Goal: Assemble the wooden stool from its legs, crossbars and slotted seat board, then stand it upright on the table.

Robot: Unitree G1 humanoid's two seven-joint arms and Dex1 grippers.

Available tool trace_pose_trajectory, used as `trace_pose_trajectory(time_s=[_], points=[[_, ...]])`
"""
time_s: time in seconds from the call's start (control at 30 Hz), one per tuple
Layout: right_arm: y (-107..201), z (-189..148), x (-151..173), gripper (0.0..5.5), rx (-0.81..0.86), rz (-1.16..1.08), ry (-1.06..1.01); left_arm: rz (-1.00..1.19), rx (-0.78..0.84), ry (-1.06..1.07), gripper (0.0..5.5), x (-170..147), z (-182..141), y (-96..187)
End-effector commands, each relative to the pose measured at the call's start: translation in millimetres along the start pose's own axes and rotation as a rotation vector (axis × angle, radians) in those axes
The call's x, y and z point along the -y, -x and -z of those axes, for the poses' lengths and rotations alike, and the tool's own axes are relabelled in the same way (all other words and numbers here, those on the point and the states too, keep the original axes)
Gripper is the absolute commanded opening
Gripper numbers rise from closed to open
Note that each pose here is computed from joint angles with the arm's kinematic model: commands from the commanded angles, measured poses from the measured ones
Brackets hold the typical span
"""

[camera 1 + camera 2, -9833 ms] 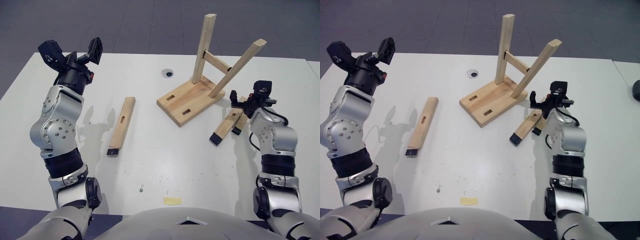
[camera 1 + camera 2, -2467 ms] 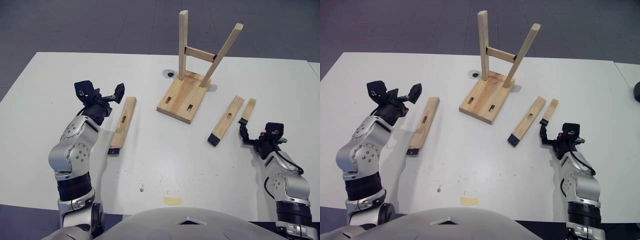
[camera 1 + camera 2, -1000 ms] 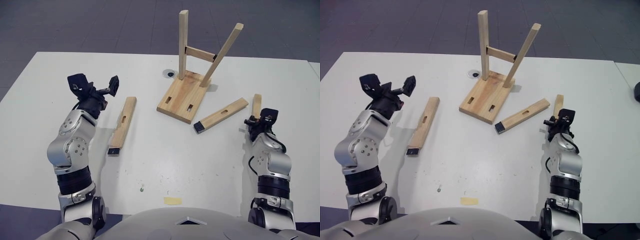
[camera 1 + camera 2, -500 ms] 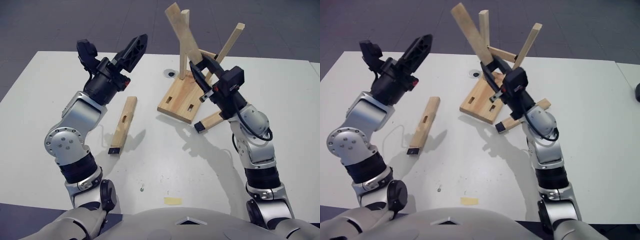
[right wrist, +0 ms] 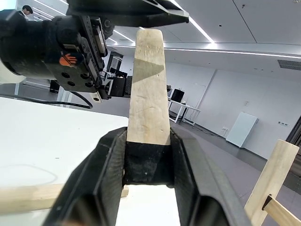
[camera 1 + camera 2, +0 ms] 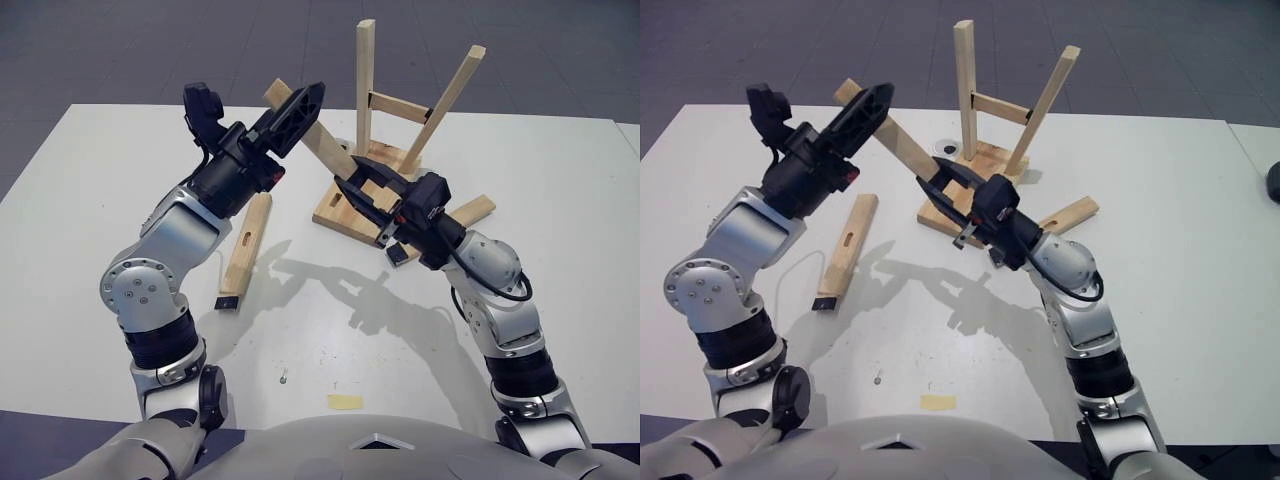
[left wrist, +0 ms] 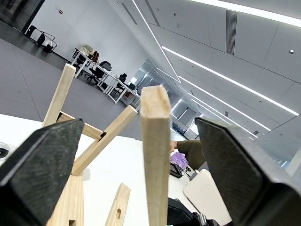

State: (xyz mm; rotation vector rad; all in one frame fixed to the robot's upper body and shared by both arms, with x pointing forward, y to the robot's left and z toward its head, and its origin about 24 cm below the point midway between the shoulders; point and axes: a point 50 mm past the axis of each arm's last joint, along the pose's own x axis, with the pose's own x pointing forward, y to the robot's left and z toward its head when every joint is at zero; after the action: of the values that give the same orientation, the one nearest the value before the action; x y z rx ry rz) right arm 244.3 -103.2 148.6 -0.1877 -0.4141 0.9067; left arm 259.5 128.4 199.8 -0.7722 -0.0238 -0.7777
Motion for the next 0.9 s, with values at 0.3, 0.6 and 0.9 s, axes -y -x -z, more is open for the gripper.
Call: trace_pose_trajectory(time_s=[0.3,0.6,0.9], points=[[-4.9,4.0,-6.7,1.31,-0.008,-0.001,-0.034,-0.035,0.013,-0.015,2.09,-2.5,-0.1,1.0],[-6.5,5.7,-6.6,1.31,-0.014,0.03,-0.131,-0.002,0.019,-0.029,0.5,3.0,1.9,-0.7],[-0.5,15.5,-5.2,1.98,-0.097,0.032,-0.144,-0.18,0.113,-0.274,0.42,-7.6,-33.1,16.1]])
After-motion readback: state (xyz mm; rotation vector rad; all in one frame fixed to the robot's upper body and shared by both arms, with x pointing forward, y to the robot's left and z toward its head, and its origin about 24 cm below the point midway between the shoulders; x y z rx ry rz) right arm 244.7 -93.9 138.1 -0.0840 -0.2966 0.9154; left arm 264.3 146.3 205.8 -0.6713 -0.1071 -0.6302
